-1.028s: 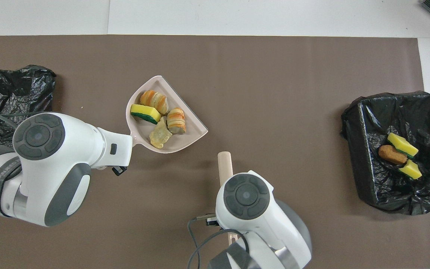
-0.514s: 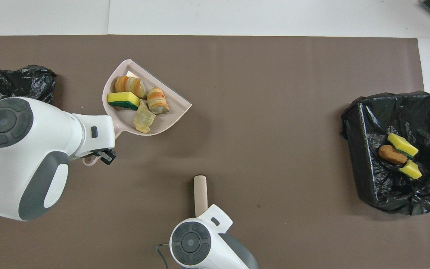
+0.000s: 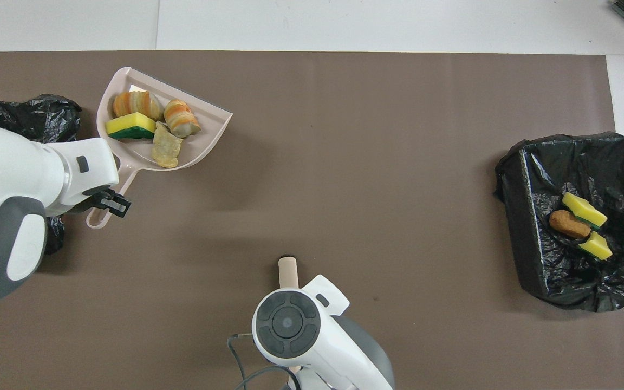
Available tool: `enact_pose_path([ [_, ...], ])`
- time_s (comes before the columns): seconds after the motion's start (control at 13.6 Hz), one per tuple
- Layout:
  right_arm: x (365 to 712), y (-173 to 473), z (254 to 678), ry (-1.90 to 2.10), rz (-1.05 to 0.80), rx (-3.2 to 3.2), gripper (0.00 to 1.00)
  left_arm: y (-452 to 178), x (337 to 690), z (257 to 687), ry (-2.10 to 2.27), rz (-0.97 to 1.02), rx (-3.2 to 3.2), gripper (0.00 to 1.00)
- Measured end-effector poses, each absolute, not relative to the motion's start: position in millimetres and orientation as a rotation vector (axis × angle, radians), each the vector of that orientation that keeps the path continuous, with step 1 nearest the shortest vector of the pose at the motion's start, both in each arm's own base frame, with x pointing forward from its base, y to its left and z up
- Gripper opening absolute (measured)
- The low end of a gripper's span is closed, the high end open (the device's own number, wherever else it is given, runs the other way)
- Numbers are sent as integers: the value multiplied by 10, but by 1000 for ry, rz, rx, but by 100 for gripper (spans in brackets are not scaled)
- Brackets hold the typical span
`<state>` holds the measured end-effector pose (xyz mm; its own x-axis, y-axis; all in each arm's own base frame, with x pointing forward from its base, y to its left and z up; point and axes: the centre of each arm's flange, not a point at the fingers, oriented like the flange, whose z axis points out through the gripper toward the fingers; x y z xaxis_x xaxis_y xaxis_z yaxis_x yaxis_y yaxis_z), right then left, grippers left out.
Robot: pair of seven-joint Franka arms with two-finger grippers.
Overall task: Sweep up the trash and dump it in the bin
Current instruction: 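Carry the loaded dustpan to the nearer bag while the right gripper drops the brush, then tip the dustpan with the left gripper while the right gripper withdraws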
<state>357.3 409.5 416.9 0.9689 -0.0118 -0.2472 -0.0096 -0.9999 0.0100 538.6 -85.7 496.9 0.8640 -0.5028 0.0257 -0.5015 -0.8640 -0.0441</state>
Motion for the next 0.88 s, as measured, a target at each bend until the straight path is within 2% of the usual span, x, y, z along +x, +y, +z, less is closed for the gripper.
enact_pose_path([
  [0.29, 4086, 3594, 4776, 105, -426, 3117, 100, 185, 5425, 5199, 1101, 44, -2917, 32],
  [0.44, 4360, 3308, 5043, 149, -384, 3119, 100, 791, 5383, 5281, 1293, 71, -2852, 32],
  [0.88, 4981, 2339, 5543, 335, -285, 3111, 100, 2444, 5080, 5484, 1636, 126, -2584, 32],
])
